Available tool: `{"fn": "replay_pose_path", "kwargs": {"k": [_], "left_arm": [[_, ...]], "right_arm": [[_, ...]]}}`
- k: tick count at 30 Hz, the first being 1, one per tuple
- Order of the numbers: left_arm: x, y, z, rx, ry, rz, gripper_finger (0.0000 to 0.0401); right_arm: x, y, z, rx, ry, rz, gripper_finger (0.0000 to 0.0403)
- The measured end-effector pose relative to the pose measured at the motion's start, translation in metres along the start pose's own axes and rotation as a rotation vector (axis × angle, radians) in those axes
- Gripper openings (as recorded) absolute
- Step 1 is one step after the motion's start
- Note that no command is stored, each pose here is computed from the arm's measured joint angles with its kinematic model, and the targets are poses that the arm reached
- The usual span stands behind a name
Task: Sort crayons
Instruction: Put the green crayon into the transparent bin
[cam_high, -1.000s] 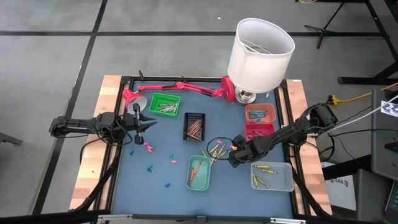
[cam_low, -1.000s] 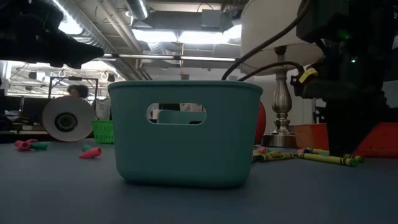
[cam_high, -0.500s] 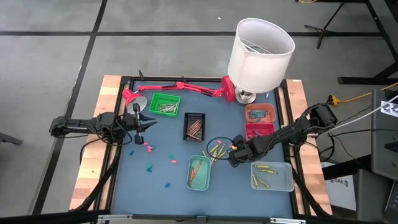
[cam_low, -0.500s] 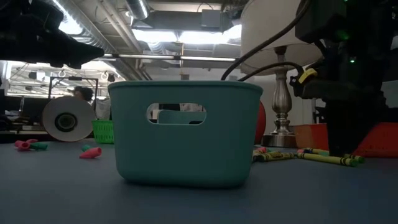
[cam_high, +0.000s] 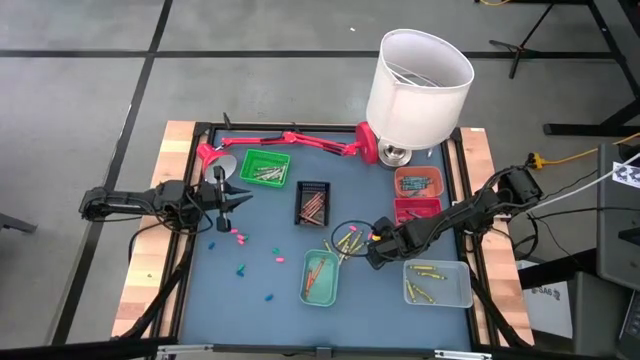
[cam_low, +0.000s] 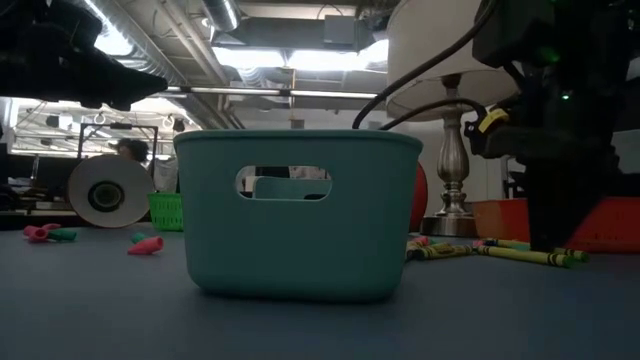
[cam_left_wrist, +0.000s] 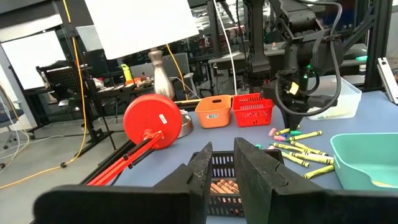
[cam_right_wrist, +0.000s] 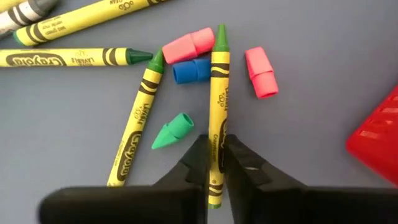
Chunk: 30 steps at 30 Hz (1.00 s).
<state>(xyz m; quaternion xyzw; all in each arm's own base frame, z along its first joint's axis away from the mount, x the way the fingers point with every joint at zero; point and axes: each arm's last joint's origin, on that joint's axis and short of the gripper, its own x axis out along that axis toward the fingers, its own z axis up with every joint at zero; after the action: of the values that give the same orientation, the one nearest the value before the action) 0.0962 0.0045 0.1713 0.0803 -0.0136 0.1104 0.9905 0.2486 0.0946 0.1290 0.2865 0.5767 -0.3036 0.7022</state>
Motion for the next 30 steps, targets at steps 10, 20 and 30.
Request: {"fn": "replay_pose_path", "kwargs": {"k": [10,20,30], "left_arm": [[0.000,0.000,0.000,0.000,0.000,0.000,0.0053],[0.000,0.000,0.000,0.000,0.000,0.000,0.0053],[0.000,0.000,0.000,0.000,0.000,0.000,0.0053]], "right_arm": [[-0.007,-0.001,0.000,-0.038,0.000,0.028,0.0032],[-0.053,-0.011,-0.001,-0.139,0.048,0.215,0.0013],[-0.088,-0.011,-0.041,-0.431,0.154,0.407,0.0024]]}}
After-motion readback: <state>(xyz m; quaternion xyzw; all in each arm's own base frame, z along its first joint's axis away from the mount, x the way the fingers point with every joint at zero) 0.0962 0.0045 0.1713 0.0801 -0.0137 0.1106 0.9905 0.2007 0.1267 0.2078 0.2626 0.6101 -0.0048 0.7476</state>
